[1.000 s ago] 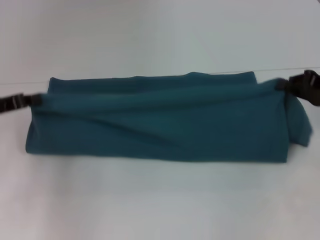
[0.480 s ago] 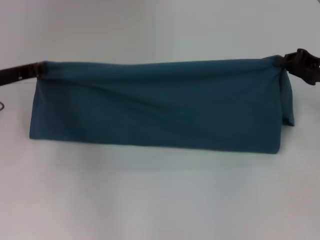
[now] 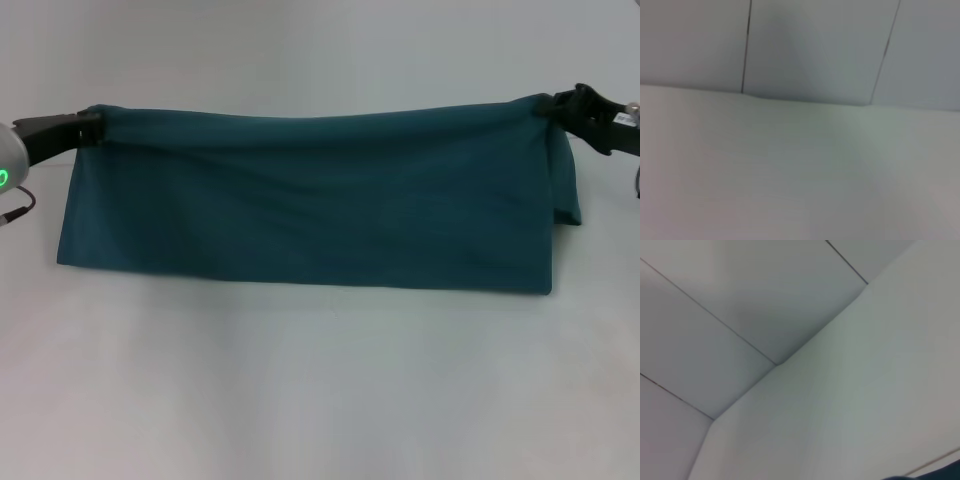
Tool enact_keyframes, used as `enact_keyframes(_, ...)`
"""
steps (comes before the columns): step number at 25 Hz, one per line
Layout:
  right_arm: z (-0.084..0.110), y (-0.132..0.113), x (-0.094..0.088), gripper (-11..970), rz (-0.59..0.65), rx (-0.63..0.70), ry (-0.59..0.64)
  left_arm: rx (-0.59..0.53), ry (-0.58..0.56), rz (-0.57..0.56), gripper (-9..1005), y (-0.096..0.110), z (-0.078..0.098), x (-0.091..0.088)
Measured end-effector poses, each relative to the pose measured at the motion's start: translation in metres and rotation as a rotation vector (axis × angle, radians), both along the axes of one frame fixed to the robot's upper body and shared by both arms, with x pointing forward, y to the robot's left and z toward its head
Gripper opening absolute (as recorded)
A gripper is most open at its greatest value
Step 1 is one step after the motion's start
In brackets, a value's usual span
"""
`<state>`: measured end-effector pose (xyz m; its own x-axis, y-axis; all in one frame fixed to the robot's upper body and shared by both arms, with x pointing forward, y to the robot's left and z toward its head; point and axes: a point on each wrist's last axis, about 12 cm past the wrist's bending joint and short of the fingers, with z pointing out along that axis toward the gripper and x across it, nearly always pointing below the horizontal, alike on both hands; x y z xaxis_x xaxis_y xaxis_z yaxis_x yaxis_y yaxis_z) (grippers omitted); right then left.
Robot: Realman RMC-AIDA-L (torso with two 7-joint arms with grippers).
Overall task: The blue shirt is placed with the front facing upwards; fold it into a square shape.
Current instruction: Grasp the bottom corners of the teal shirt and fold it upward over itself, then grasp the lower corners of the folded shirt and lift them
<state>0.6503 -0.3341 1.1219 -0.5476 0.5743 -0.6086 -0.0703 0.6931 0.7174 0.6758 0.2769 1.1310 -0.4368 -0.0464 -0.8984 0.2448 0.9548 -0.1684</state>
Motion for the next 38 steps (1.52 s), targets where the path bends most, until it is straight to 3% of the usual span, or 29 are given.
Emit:
enact_keyframes(14, -0.008, 0.026, 0.016, 31, -0.039, -0.107, 0.001, 0.066, -0.028, 0.075, 63, -0.004, -0.010, 0.004)
enact_keyframes(25, -0.011, 0.032, 0.021, 70, -0.067, -0.140, 0.009, 0.106, -0.030, 0.067, 62, -0.015, -0.012, 0.007)
enact_keyframes(30, -0.014, 0.032, 0.026, 92, -0.122, -0.200, 0.011, 0.186, -0.046, 0.083, 63, -0.020, -0.011, 0.011)
enact_keyframes(33, -0.016, 0.036, 0.030, 105, -0.148, -0.258, 0.012, 0.265, -0.063, 0.113, 118, -0.027, -0.012, 0.013)
enact_keyframes(38, -0.016, 0.042, 0.035, 127, -0.178, -0.312, -0.006, 0.269, -0.061, 0.111, 252, -0.030, -0.012, 0.014)
